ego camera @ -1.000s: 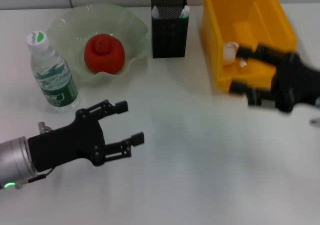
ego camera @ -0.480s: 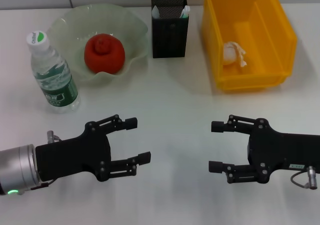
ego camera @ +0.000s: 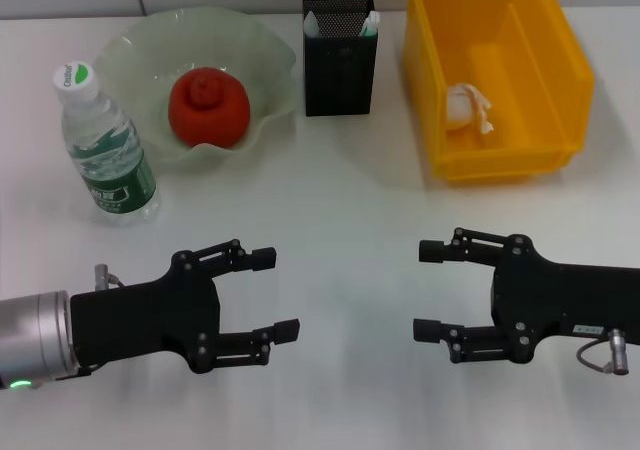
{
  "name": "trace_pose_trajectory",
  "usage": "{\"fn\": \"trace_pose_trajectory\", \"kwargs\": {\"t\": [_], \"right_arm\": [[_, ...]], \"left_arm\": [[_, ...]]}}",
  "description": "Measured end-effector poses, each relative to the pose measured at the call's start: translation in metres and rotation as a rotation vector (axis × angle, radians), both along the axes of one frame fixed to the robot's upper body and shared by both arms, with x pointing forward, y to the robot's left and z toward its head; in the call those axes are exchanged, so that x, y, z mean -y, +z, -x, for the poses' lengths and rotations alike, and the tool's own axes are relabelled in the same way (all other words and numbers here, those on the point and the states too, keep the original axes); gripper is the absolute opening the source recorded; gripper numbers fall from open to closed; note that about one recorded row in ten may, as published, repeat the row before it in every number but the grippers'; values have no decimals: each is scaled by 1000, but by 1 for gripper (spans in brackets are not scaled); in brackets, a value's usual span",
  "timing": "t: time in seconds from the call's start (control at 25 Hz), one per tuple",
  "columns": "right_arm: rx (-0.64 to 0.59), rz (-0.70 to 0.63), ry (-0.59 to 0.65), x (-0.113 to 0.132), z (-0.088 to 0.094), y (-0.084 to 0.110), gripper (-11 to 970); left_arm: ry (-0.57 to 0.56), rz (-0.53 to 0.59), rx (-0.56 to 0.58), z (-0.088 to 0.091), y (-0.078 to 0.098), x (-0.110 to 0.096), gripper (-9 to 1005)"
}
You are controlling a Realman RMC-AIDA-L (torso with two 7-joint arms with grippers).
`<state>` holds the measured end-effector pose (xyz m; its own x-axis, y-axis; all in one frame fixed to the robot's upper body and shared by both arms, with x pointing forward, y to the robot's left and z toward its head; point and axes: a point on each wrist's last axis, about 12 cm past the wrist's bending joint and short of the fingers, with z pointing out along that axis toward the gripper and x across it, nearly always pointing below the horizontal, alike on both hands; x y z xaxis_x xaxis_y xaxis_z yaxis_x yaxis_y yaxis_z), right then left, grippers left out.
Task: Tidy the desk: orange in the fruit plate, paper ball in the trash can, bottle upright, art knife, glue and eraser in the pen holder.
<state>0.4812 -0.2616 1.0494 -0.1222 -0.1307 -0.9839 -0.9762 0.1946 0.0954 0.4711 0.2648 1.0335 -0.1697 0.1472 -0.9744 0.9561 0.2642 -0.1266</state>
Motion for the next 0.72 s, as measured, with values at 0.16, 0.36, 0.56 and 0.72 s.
{"fn": "trace_pose_trajectory", "kwargs": {"t": [0.16, 0.36, 0.56, 0.72], "right_arm": [[4, 0, 3, 0, -2, 1, 819], [6, -2, 7, -2, -3, 2, 819], [7, -3, 8, -3, -4, 2, 819], [7, -4, 9, -4, -4, 2, 820]], "left_arm": [[-12, -16, -17, -1, 1, -1, 830], [-11, -23, -18, -2, 0, -1, 831], [-9, -28, -15, -3, 1, -2, 832], [-9, -29, -14, -3, 1, -2, 831]]}}
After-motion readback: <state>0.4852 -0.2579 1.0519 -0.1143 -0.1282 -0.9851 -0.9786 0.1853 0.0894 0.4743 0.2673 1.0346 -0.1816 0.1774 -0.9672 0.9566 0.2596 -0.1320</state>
